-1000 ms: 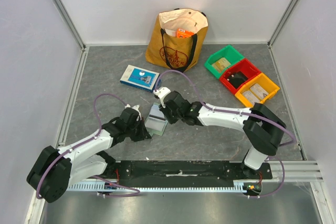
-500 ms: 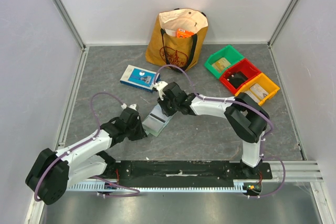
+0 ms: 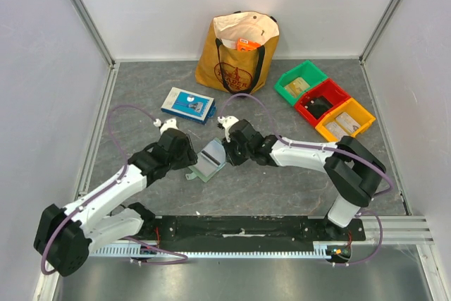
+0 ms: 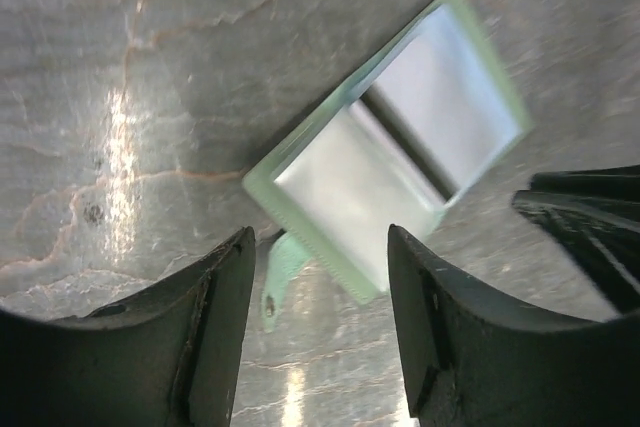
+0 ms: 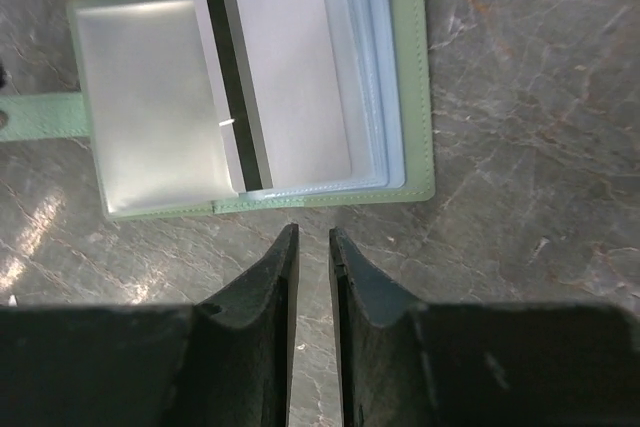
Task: Take the credit cards out of the card holder
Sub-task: Remove the credit card from the card holder.
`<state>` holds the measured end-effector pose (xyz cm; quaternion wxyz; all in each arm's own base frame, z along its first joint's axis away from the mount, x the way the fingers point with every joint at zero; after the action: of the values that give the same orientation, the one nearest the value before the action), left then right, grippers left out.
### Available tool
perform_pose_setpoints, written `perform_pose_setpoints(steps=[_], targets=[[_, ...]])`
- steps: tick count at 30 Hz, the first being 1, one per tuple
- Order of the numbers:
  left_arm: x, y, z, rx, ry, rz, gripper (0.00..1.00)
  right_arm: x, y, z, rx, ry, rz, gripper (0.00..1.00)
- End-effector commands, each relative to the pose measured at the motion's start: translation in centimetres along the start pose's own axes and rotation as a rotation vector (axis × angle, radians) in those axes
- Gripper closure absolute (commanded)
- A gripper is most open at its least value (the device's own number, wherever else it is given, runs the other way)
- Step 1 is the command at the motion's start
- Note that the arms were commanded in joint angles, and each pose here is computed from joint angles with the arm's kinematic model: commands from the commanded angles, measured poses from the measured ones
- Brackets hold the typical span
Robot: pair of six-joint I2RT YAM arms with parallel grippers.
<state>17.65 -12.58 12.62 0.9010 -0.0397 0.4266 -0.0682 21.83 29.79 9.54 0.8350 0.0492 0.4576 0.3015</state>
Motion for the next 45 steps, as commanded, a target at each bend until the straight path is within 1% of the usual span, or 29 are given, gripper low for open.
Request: perform_pose_setpoints(steps=[1, 3, 4, 9, 12, 15, 16, 19, 25, 29, 36, 43, 45], targets=[[-2.9, -0.8, 4.3, -0.013, -0.151, -0.028, 0.38, -1.6, 0.8, 4.2, 0.026, -0.138, 0.019, 0.76], [-3.4, -1.6, 4.9, -0.032, -0.172, -0.086, 0.37, -1.4, 0.6, 5.3, 0.016, -0.157, 0.017, 0.76], [-3.5, -2.1, 5.1, -0.043, -0.179, -0.119, 0.37, -1.2, 0.9, 5.5, 0.008, -0.145, 0.044, 0.76], [-2.0, -4.3, 5.0, -0.154, -0.189, -0.286, 0.37, 0.2, 1.4, 7.0, -0.013, -0.13, 0.106, 0.77], [-0.6, -4.6, 4.6, -0.233, -0.198, -0.299, 0.38, 1.2, 1.6, 7.4, -0.015, -0.12, 0.16, 0.79], [0.6, -4.8, 4.2, -0.279, -0.195, -0.307, 0.38, 2.5, 1.2, 6.9, -0.004, -0.08, 0.178, 0.79], [1.0, -4.8, 4.0, -0.287, -0.194, -0.307, 0.38, 3.2, 1.1, 6.9, -0.002, -0.087, 0.188, 0.8], [2.2, -4.7, 3.7, -0.308, -0.178, -0.315, 0.38, 4.3, 0.4, 5.9, 0.023, -0.054, 0.191, 0.8], [4.5, -4.2, 2.2, -0.371, -0.144, -0.327, 0.39, 5.0, -0.5, 3.4, 0.083, -0.004, 0.199, 0.81], [5.3, -4.1, 1.3, -0.372, -0.093, -0.326, 0.39, 4.9, -1.1, 1.9, 0.127, 0.025, 0.178, 0.82], [6.0, -3.4, -0.3, -0.442, -0.06, -0.284, 0.4, 4.5, -1.6, 0.9, 0.17, 0.028, 0.153, 0.83], [6.1, -3.5, -0.9, -0.445, -0.06, -0.325, 0.42, 4.8, -2.1, 0.8, 0.191, 0.027, 0.143, 0.85], [6.1, -3.6, -1.0, -0.444, -0.066, -0.347, 0.44, 4.8, -2.2, 0.8, 0.192, 0.026, 0.141, 0.85]])
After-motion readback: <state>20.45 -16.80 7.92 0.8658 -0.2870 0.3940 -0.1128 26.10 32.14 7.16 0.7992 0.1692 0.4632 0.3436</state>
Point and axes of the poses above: each gripper's point midway between its finger pads, its own x axis out along the fingers, its own y axis along the line the jaws close on, z = x × y, the point moved 7 cm from there along -x, back along the fingers, and after that the axes turned 15 degrees about x, right-handed, at the moved point
